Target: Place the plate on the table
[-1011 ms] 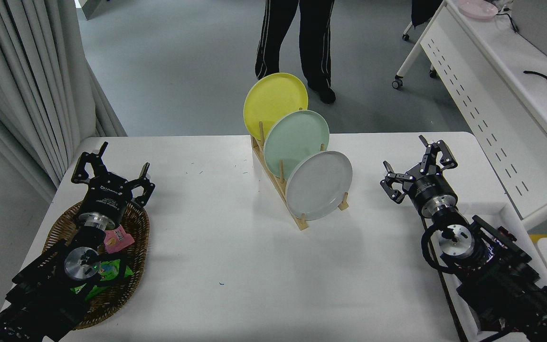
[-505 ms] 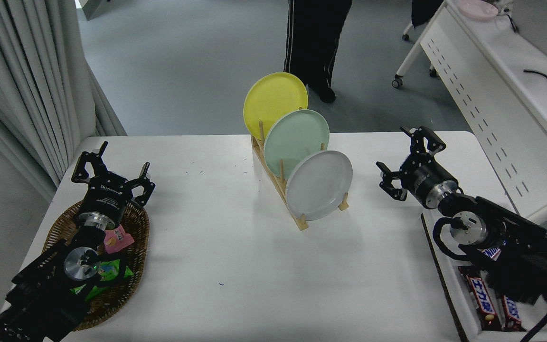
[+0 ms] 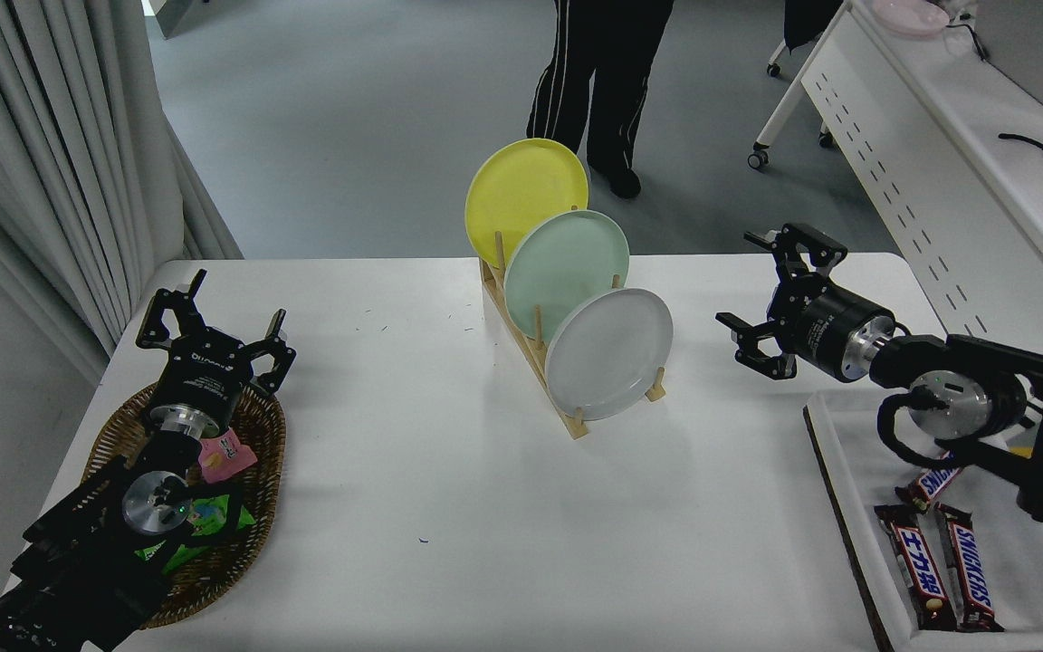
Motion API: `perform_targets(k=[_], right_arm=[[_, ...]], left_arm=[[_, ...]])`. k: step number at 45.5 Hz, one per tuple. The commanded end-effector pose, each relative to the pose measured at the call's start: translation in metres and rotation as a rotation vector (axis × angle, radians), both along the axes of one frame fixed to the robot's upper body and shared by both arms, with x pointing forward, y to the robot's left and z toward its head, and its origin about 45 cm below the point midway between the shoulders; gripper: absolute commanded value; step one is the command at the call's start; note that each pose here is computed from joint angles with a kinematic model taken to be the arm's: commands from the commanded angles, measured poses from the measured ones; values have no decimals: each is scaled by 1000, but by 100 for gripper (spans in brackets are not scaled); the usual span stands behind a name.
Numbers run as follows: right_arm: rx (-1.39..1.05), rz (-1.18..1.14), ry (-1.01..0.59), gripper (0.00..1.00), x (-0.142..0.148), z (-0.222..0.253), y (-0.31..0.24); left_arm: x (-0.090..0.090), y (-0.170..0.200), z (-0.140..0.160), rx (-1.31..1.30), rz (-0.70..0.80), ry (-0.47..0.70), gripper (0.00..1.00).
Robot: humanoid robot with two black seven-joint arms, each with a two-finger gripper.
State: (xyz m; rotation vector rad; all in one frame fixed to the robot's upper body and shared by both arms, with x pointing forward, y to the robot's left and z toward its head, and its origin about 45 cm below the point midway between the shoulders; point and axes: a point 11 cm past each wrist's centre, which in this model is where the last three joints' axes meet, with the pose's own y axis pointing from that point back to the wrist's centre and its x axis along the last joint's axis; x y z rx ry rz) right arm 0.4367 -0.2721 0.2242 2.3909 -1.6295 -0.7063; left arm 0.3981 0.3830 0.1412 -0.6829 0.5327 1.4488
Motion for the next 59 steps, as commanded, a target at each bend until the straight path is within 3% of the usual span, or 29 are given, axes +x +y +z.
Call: perform_targets(k=[1,22,43,59], right_arm=[[-70,65,100,100,8,5,28],[-198,57,27,100,47,8,60],[-176,237,24,100,36,-1,98],[-197,201,18,100,46,-7,101]], left_arm=[[0,0,0,0,0,0,100],[0,-1,0,-1,-1,0,100],[0,0,0,0,0,0,100],[0,0,0,-1,-1,-1,100]])
